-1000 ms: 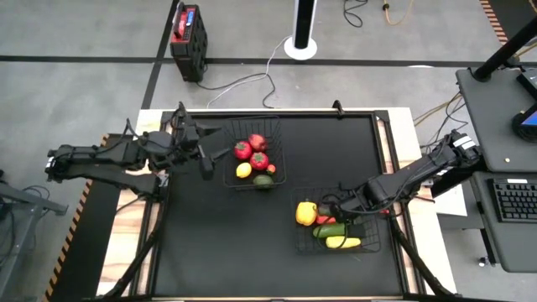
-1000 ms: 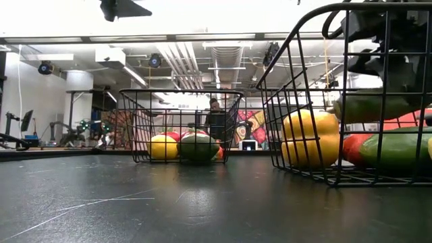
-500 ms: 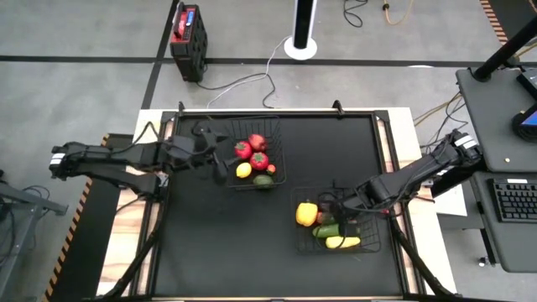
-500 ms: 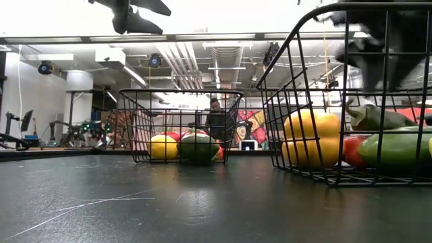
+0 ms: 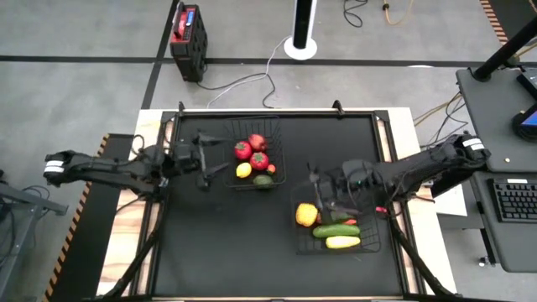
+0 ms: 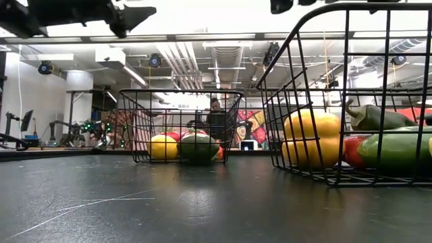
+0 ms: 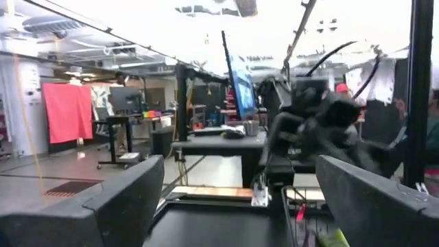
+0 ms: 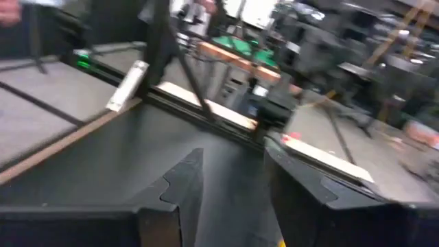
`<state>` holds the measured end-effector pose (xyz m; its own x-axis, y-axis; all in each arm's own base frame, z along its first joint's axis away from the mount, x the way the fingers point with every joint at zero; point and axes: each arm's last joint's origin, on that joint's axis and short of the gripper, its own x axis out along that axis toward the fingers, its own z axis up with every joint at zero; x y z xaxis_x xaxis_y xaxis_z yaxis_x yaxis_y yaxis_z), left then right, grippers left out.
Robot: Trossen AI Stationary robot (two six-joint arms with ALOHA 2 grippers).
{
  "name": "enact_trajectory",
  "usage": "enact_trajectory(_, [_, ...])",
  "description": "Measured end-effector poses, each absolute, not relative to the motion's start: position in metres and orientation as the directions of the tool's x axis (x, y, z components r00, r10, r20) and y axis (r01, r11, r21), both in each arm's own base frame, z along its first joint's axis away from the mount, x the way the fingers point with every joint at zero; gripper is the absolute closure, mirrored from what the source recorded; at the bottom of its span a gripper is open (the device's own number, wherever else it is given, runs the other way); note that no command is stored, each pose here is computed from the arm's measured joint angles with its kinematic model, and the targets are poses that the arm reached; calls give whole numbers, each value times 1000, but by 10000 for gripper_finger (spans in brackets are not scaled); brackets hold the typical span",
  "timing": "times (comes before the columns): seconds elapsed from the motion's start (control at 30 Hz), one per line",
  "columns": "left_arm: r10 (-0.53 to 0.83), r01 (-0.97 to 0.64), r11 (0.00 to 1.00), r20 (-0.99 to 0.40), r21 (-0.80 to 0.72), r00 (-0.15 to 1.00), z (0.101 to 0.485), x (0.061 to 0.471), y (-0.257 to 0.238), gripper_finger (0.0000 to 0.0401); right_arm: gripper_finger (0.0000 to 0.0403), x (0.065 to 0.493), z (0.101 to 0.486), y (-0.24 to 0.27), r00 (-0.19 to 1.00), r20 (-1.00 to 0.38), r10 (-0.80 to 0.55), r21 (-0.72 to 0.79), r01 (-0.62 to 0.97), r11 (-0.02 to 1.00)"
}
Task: Sort produce into baskets
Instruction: Return to Home Position
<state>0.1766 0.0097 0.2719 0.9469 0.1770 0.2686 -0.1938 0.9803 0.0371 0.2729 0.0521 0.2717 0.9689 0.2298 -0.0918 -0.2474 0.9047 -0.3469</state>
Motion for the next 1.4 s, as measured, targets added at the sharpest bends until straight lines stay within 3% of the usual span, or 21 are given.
enact_trajectory(0.27, [214,-230,972,248,38,945,274,120,13,39,276,246,271,6,981,-57,186,-320,-194,927])
enact_trajectory(0.6, [265,-279,960,301,5,916,267,61,10,39,292,193,270,1,986,39,163,-322,-142,936])
enact_trajectory(0.97, [271,-284,959,272,9,923,263,62,10,39,313,143,265,2,987,18,157,-230,-149,962])
enact_trajectory(1.2, [313,-315,949,211,-25,926,253,66,12,39,321,110,258,2,981,146,128,-208,-96,973])
enact_trajectory(1.4, [320,-314,947,175,-65,931,233,76,13,39,319,101,235,1,983,164,88,-166,-60,984])
